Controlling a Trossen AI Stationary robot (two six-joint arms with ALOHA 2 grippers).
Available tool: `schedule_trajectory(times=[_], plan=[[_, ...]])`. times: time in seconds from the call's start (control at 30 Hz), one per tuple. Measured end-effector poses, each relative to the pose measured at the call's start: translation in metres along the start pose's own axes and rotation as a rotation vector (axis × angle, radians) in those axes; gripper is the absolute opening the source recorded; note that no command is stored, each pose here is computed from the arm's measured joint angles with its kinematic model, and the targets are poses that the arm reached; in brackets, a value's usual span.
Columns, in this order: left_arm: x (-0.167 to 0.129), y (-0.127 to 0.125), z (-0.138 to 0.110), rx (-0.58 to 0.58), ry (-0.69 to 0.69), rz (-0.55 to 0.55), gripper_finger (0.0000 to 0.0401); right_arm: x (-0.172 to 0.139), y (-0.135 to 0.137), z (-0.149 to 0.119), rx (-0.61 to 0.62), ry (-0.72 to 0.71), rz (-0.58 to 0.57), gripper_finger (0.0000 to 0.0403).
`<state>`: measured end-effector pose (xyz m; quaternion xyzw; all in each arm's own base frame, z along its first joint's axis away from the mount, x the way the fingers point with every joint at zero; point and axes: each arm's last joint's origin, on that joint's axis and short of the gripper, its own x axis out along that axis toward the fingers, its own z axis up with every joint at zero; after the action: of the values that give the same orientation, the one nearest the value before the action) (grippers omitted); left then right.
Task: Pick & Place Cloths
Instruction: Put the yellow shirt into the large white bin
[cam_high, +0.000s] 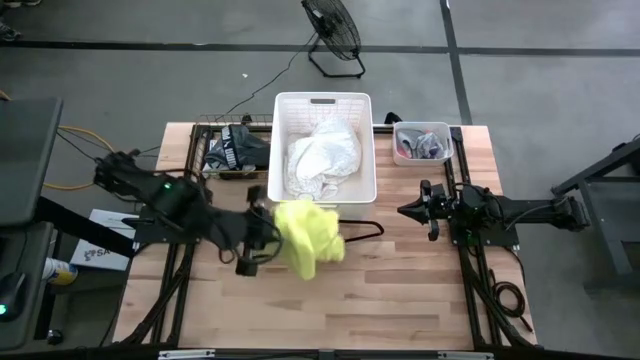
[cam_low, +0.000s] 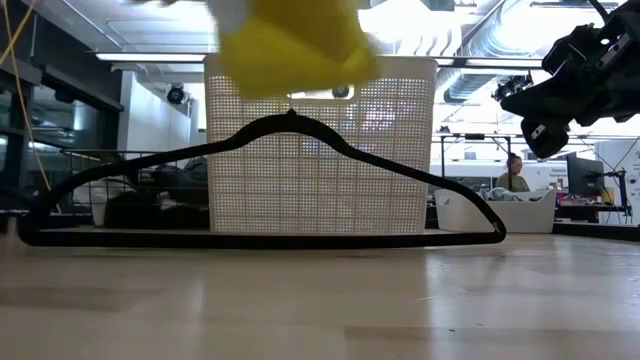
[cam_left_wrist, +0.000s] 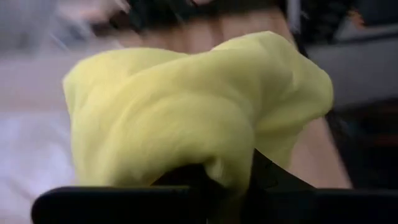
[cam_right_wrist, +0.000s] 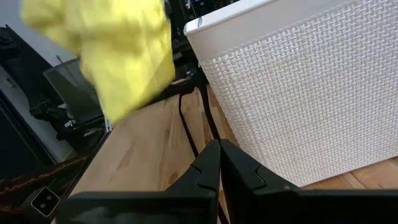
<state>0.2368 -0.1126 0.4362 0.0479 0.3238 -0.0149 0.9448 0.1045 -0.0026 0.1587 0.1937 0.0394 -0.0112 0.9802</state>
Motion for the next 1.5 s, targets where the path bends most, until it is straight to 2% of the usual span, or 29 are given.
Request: schedule_trajectory(times=[0.23,0.37,0.53,0.77,0.87,1.23,1.5], plan=[[-0.025,0.012,0.028,0.117,-0.211,0.271,0.0035,0.000,0.000,0.000,0.000,0.000,0.000,0.0003],[-0.031,0.017,0.037,0.156,-0.276,0.479,0.0035,0.000,0.000,0.000,0.000,0.000,0.000,0.0003],[-0.034,0.027,0.044,0.163,-0.283,0.704,0.0035,0.000,0.000,0.000,0.000,0.000,0.000,0.0003],[-0.022,0.067,0.048,0.197,-0.174,0.859,0.0035,0.000,0.000,0.000,0.000,0.000,0.000,0.0003],[-0.014,0.093,0.049,0.178,-0.141,0.865,0.0035,0.000,0.000,0.000,0.000,0.000,0.000,0.0003],[0.017,0.187,0.035,0.087,-0.066,0.650,0.0035,0.000,0.000,0.000,0.000,0.000,0.000,0.0003],[0.060,0.242,0.018,-0.002,0.024,0.576,0.0035,0.000,0.000,0.000,0.000,0.000,0.000,0.0003]])
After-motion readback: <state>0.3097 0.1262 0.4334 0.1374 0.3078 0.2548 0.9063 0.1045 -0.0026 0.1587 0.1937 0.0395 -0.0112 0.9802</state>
